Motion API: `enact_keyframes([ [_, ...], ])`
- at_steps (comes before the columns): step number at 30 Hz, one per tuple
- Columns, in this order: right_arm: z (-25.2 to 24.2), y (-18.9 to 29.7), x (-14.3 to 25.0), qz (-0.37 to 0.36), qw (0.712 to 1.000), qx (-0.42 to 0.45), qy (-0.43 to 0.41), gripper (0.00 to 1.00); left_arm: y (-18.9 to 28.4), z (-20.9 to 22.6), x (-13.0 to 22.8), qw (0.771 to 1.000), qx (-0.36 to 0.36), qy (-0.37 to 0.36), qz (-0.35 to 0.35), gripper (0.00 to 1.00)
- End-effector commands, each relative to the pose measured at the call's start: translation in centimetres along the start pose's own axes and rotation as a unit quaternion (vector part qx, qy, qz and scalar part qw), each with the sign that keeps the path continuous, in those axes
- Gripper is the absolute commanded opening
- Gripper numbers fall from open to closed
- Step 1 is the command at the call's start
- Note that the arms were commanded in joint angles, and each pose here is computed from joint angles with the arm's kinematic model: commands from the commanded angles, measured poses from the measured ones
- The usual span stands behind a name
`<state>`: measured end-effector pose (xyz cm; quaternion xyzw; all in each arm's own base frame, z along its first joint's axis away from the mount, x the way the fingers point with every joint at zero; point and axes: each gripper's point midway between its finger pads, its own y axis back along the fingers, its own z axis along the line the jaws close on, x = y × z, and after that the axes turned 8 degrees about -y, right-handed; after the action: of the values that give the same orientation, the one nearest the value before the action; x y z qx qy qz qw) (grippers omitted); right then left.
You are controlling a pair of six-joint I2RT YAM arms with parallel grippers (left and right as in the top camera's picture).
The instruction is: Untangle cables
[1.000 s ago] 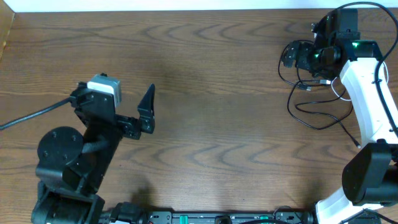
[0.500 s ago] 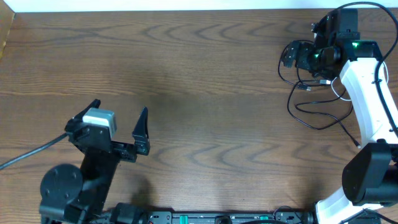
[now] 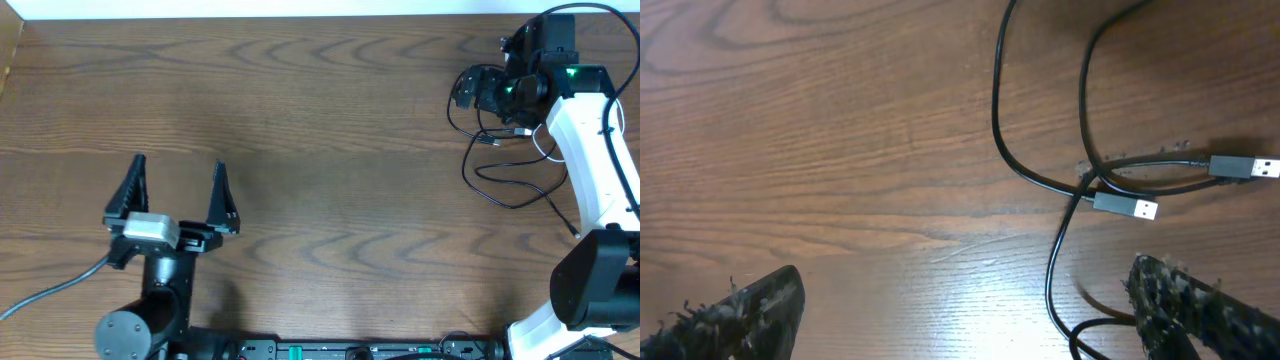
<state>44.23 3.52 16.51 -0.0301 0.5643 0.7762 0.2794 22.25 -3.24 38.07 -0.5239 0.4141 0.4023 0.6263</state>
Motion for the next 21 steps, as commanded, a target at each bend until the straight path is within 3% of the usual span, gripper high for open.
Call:
enact_keyframes([
  [1,0.3,-0.3,0.5,0.006,1.000,0.000,0.008,0.99,1.1,0.3,1.4,1.000,-0.011,-0.006,-0.006,0.98],
  [12,0.3,-0.3,0.5,0.006,1.000,0.000,0.008,0.99,3.4,0.9,5.1,0.999,-0.037,-0.004,-0.034,0.98],
  [21,0.3,-0.3,0.5,0.006,1.000,0.000,0.008,0.99,3.2,0.6,9.7,0.999,-0.037,-0.005,0.004,0.98],
])
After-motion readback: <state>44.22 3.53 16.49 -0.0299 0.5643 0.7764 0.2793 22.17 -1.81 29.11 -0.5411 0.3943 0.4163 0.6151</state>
